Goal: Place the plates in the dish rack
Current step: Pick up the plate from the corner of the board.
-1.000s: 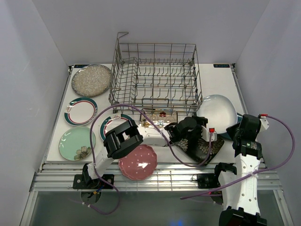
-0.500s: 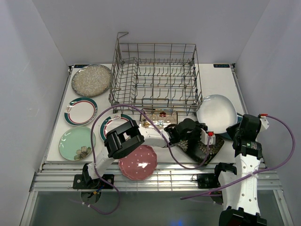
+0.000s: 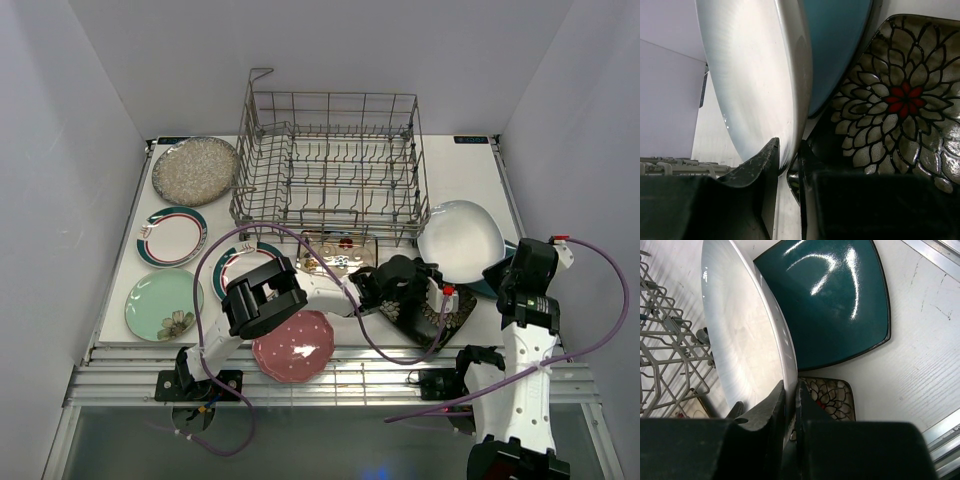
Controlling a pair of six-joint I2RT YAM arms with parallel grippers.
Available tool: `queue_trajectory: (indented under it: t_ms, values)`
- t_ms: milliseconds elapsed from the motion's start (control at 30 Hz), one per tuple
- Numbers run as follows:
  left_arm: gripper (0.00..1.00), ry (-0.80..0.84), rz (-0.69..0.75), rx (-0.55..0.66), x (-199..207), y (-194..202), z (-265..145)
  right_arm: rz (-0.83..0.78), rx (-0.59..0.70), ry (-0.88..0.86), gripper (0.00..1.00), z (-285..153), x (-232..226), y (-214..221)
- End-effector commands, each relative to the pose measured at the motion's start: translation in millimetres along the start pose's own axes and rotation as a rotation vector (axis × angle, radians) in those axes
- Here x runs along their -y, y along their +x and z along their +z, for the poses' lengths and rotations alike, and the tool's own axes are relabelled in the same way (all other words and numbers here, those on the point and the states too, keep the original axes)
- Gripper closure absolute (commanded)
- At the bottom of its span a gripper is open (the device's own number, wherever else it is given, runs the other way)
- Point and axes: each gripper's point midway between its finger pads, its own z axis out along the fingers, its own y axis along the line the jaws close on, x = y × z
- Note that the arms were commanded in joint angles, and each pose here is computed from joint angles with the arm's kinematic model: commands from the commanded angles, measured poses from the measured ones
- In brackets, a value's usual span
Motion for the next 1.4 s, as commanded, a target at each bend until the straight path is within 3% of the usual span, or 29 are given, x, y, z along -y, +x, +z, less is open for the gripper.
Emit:
queue_trajectory:
  t_ms: [0, 100, 600, 1033, 1367]
  values:
    - [0.88, 0.02, -0.019, 0.063, 0, -34, -12, 0.033, 0.18, -0.301, 0.92, -29, -75, -62]
    - [1.0, 0.016, -0.007, 0.057, 1, -34, -12, 0.008, 0.197, -0.312, 0.92, -31, -78, -67]
    - [1.0, -0.017, 0.015, 0.087, -6, -60, -8, -0.08, 0.309, -0.321, 0.92, -64, -89, -105]
    - [1.0, -0.084, 0.0, 0.142, -34, -87, 14, -0.192, 0.345, -0.33, 0.92, -69, -108, -133]
    - [1.0, -0.123, 0.013, 0.184, -51, -109, 24, -0.241, 0.429, -0.316, 0.92, -102, -118, -166]
